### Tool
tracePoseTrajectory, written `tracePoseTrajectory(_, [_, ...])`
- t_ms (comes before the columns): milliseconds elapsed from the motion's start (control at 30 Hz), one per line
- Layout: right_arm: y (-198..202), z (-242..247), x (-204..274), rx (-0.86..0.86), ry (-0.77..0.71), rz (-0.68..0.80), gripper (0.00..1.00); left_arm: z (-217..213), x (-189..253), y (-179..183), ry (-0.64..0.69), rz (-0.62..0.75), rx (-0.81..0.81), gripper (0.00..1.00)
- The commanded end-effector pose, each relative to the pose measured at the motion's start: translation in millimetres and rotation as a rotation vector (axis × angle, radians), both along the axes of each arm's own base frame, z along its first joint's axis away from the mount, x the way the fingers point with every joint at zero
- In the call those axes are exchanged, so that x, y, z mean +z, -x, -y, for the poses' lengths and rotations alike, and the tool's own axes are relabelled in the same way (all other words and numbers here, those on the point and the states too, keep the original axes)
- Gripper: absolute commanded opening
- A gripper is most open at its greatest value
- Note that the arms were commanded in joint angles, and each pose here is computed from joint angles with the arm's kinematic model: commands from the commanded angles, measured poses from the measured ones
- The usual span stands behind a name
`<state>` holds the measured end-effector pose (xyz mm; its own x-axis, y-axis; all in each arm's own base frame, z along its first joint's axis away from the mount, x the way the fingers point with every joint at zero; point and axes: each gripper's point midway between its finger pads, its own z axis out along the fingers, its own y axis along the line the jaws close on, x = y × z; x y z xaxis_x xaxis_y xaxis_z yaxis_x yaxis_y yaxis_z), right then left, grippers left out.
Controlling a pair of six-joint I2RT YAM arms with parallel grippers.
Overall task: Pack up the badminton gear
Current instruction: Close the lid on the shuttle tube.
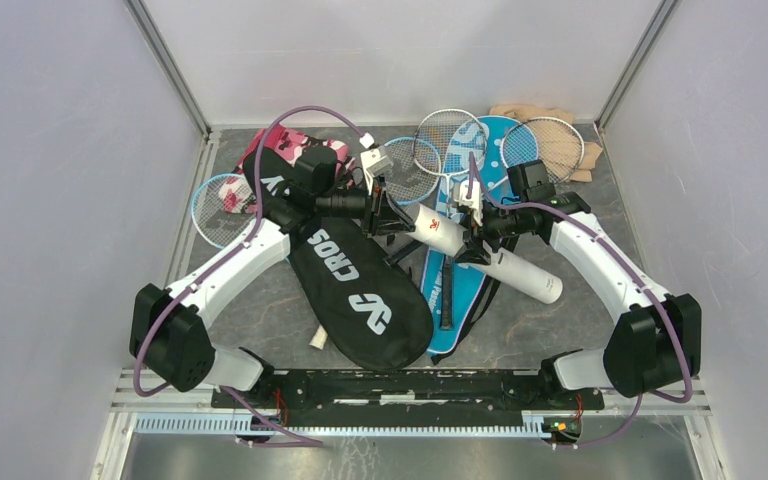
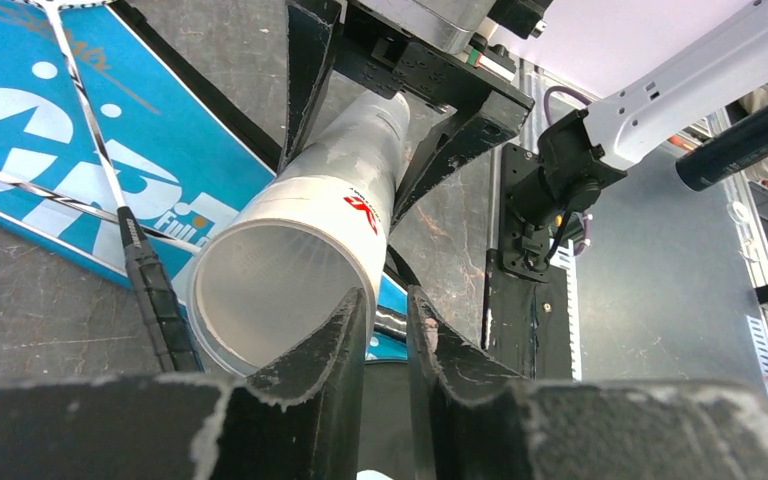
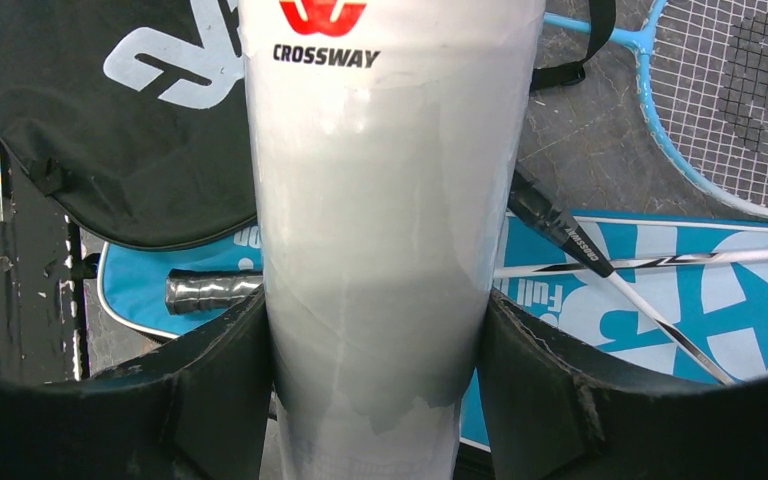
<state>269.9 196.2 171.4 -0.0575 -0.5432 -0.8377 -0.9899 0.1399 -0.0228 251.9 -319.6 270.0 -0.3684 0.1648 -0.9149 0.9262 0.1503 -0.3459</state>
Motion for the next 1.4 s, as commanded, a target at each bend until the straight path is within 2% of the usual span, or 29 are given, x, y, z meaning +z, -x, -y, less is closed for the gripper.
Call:
tracePoseTrajectory(0, [-2,-8,23,0.029,-0.057,0.075,0.13,4,-3,9,0.017,-0.049,-0.049,0.29])
tracePoseTrajectory(300, [-5,-9,32,0.010,-0.069,0.091,0.13,1,-9,7,0.011,-0.049,-0.018,0.32])
tracePoseTrajectory(933, [1,-13,37,0.052,-0.102,0.093,0.13,8,-17,15,0.026,-0.122,-0.096,0.38])
tracePoseTrajectory(1367, [20,-15,36,0.178,-0.106,0.098,0.13,14,-21,23,0.032,-0.157,-0.169,0.49])
